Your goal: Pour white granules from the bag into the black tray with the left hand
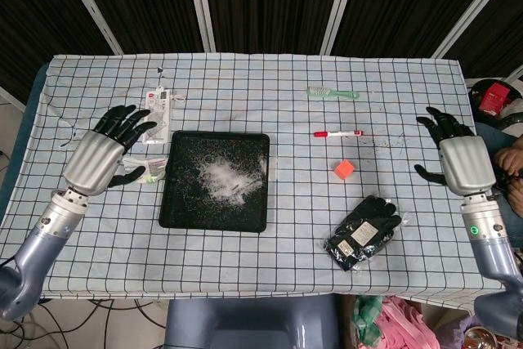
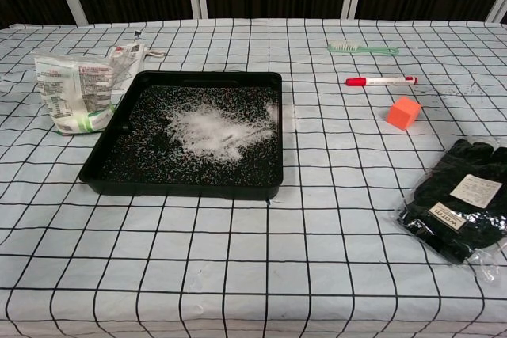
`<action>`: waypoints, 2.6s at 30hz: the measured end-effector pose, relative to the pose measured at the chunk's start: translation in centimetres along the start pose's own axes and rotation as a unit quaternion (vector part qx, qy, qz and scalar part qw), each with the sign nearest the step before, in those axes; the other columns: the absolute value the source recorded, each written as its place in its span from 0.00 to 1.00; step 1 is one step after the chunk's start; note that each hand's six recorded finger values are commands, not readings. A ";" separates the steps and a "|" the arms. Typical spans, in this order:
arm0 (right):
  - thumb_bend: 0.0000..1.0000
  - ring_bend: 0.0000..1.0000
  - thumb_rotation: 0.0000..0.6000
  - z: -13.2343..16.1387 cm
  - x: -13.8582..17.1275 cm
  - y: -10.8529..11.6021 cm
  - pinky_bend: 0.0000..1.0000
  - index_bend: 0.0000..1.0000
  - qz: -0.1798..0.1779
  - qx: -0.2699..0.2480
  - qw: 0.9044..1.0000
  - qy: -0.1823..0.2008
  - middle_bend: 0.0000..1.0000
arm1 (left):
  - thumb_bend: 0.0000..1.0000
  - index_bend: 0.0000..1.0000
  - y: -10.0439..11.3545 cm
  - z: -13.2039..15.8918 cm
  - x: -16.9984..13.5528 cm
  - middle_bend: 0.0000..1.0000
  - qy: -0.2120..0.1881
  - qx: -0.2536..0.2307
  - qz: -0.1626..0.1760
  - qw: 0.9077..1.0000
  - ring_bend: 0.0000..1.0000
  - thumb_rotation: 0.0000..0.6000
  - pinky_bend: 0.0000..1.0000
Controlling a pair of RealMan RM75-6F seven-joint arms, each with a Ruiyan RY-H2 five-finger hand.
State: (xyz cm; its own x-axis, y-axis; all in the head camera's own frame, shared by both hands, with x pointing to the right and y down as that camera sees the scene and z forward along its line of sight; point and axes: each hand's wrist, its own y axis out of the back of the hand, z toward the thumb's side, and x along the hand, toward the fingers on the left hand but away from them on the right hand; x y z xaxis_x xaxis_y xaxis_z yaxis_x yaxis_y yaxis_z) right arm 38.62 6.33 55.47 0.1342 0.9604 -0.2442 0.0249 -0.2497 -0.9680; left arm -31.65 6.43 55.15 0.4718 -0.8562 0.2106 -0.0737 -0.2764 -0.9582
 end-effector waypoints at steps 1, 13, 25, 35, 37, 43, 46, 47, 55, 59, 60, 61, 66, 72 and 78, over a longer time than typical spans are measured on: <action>0.12 0.14 1.00 0.0 0.1 0.0 0.31 0.18 0.000 -0.002 1.000 -0.001 0.10 | 0.20 0.18 -0.1 0.0 -0.1 0.10 -0.001 0.001 -0.001 1.000 0.04 1.00 0.11; 0.12 0.14 1.00 0.2 0.4 0.0 0.31 0.18 0.003 0.000 1.000 -0.001 0.10 | 0.20 0.15 -1.1 -1.5 -1.1 0.09 0.032 -0.004 -0.018 0.999 0.04 1.00 0.11; 0.12 0.14 1.00 -1.8 1.6 -0.1 0.31 0.18 0.004 0.016 0.999 -0.031 0.10 | 0.19 0.11 -4.3 -6.0 -6.6 0.08 0.122 -0.108 -0.043 0.986 0.03 1.00 0.11; 0.12 0.14 1.00 -4.1 6.1 -1.5 0.31 0.18 0.044 0.015 0.996 -0.081 0.10 | 0.19 0.10 -7.1 -9.2 -11.0 0.07 0.155 -0.137 -0.034 0.978 0.03 1.00 0.11; 0.11 0.14 1.00 -4.5 7.7 -1.8 0.31 0.18 0.051 0.012 0.994 -0.096 0.10 | 0.18 0.09 -7.5 -9.7 -11.8 0.05 0.163 -0.144 -0.031 0.976 0.01 1.00 0.08; 0.12 0.14 1.00 -5.2 13.3 -3.4 0.31 0.18 0.057 0.000 0.989 -0.134 0.10 | 0.14 0.07 -9.0 -11.3 -13.9 0.02 0.185 -0.171 -0.035 0.967 0.00 1.00 0.03; 0.12 0.14 1.00 -5.2 15.5 -4.5 0.31 0.18 0.061 -0.002 0.988 -0.143 0.10 | 0.13 0.06 -9.7 -12.0 -14.5 0.01 0.196 -0.182 -0.035 0.963 0.00 1.00 0.04; 0.12 0.14 1.00 -5.3 15.9 -4.8 0.31 0.18 0.061 -0.002 0.988 -0.144 0.10 | 0.13 0.06 -9.9 -12.2 -14.7 0.01 0.200 -0.186 -0.034 0.961 0.00 1.00 0.05; 0.12 0.14 1.00 -5.2 16.7 -4.7 0.31 0.18 0.046 0.006 0.989 -0.143 0.10 | 0.14 0.07 -13.3 -13.8 -12.6 0.03 0.223 -0.209 -0.056 0.951 0.00 1.00 0.09; 0.12 0.14 1.00 -5.4 16.7 -4.6 0.31 0.18 0.042 0.004 0.988 -0.146 0.10 | 0.15 0.07 -15.5 -13.6 -10.2 0.04 0.220 -0.241 -0.076 0.942 0.00 1.00 0.09; 0.12 0.14 1.00 -5.4 16.7 -4.5 0.31 0.18 0.042 0.005 0.988 -0.147 0.10 | 0.15 0.07 -16.1 -13.4 -9.5 0.04 0.217 -0.248 -0.082 0.941 0.00 1.00 0.09; 0.12 0.14 1.00 -5.4 16.7 -4.5 0.31 0.18 0.041 0.005 0.988 -0.147 0.10 | 0.15 0.07 -16.8 -12.9 -8.7 0.04 0.212 -0.255 -0.091 0.939 0.00 1.00 0.09; 0.12 0.14 1.00 -5.4 16.7 -4.4 0.31 0.18 0.039 0.006 0.989 -0.146 0.10 | 0.15 0.07 -18.6 -11.2 -7.0 0.05 0.194 -0.277 -0.112 0.934 0.00 1.00 0.09; 0.11 0.14 1.00 -5.3 16.7 -4.3 0.31 0.18 0.038 0.008 0.989 -0.142 0.10 | 0.19 0.09 -19.5 -9.9 -5.5 0.07 0.185 -0.307 -0.112 0.927 0.00 1.00 0.11; 0.12 0.14 1.00 -5.5 16.7 -4.3 0.31 0.18 0.039 0.005 0.988 -0.148 0.10 | 0.21 0.10 -20.4 -9.3 -4.1 0.10 0.188 -0.325 -0.125 0.918 0.03 1.00 0.14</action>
State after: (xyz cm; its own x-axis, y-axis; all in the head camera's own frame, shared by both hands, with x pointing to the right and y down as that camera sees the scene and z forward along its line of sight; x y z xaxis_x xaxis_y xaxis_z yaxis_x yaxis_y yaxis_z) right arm 46.25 22.74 55.89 -0.1598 0.9326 -0.3236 0.0151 -0.3255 -0.9454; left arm -40.19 11.51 75.69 0.2175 -0.7865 0.5780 -0.5701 -0.5831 -0.5788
